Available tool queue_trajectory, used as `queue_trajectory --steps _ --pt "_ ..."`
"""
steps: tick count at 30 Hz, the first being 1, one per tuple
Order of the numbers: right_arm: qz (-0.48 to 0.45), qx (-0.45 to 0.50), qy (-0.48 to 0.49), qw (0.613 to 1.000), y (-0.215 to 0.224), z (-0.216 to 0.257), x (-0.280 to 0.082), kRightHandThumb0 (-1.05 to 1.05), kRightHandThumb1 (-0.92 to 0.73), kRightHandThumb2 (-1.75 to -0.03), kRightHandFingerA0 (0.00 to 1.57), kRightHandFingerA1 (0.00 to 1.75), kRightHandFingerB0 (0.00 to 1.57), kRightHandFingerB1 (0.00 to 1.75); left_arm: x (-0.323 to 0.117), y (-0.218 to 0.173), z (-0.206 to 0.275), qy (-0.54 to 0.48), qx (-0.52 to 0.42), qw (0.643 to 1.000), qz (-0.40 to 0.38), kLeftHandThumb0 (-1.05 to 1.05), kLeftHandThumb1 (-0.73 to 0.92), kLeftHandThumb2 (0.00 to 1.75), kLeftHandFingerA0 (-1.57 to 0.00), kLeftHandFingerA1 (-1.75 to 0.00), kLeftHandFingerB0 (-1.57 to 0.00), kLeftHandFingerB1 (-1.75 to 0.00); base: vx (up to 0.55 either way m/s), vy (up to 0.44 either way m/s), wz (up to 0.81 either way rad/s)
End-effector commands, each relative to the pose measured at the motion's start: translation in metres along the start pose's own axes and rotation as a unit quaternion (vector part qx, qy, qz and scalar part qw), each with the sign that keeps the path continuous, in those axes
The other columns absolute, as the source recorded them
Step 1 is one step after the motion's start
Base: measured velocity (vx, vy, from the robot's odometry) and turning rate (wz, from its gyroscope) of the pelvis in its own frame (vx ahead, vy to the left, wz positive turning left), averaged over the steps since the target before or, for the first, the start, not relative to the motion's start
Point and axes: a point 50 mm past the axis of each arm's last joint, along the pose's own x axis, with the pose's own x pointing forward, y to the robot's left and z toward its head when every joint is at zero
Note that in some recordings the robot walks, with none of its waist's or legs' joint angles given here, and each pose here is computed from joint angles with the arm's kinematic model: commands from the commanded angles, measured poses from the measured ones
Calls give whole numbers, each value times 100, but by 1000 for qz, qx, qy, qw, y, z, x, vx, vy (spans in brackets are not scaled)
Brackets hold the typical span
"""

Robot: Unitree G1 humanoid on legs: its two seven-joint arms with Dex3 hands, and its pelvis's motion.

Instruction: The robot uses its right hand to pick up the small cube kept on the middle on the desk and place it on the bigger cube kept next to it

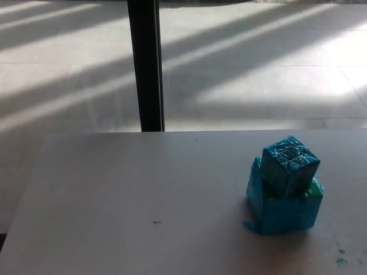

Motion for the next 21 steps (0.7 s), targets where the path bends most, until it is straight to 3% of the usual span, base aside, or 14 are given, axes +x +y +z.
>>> queue_trajectory --steps 1,2,3,4,15,16,17,18,21 --pt "-11 24 -16 1000 -7 2 -2 -68 -63 -59 11 84 27 60 -2 8 5 1 22 1000 14 -67 69 62 -48 -52 -44 -39 0 0 0" --pt "-12 23 -15 1000 -7 2 -1 -67 -64 -59 12 82 27 59 -2 8 5 2 20 1000 16 -66 69 62 -49 -51 -45 -39 0 0 0" --pt "-11 18 -16 1000 -7 2 -2 -65 -47 -92 14 66 30 64 -2 7 5 1 8 1000 14 -66 68 60 -49 -54 -48 -41 0 0 0" --pt "-10 14 -17 1000 -7 3 -2 -75 -63 -60 14 84 25 63 -2 7 5 0 5 1000 13 -66 68 61 -49 -55 -49 -42 0 0 0" --pt "-4 4 -20 1000 -5 8 2 -70 -63 -59 19 83 27 63 -1 6 6 -2 19 1000 15 -67 69 60 -51 -55 -47 -41 0 0 0" --pt "-8 1 -18 1000 -4 7 2 -69 -63 -59 19 83 28 63 -1 6 6 -3 16 1000 15 -71 56 74 -48 -59 -45 -48 0 0 0" --pt "-8 2 -18 1000 -4 7 2 -69 -63 -59 19 83 28 63 -1 6 7 -4 14 1000 15 -71 56 74 -48 -59 -45 -48 0 0 0" --pt "-7 0 -20 1000 -5 8 2 -68 -63 -59 19 84 27 63 -1 6 5 -3 14 1000 16 -66 68 60 -51 -54 -49 -42 0 0 0" --pt "-6 4 -24 1000 -6 9 1 -71 -64 -59 19 84 26 62 -1 5 6 -3 10 1000 13 -64 68 60 -51 -52 -49 -42 0 0 0"
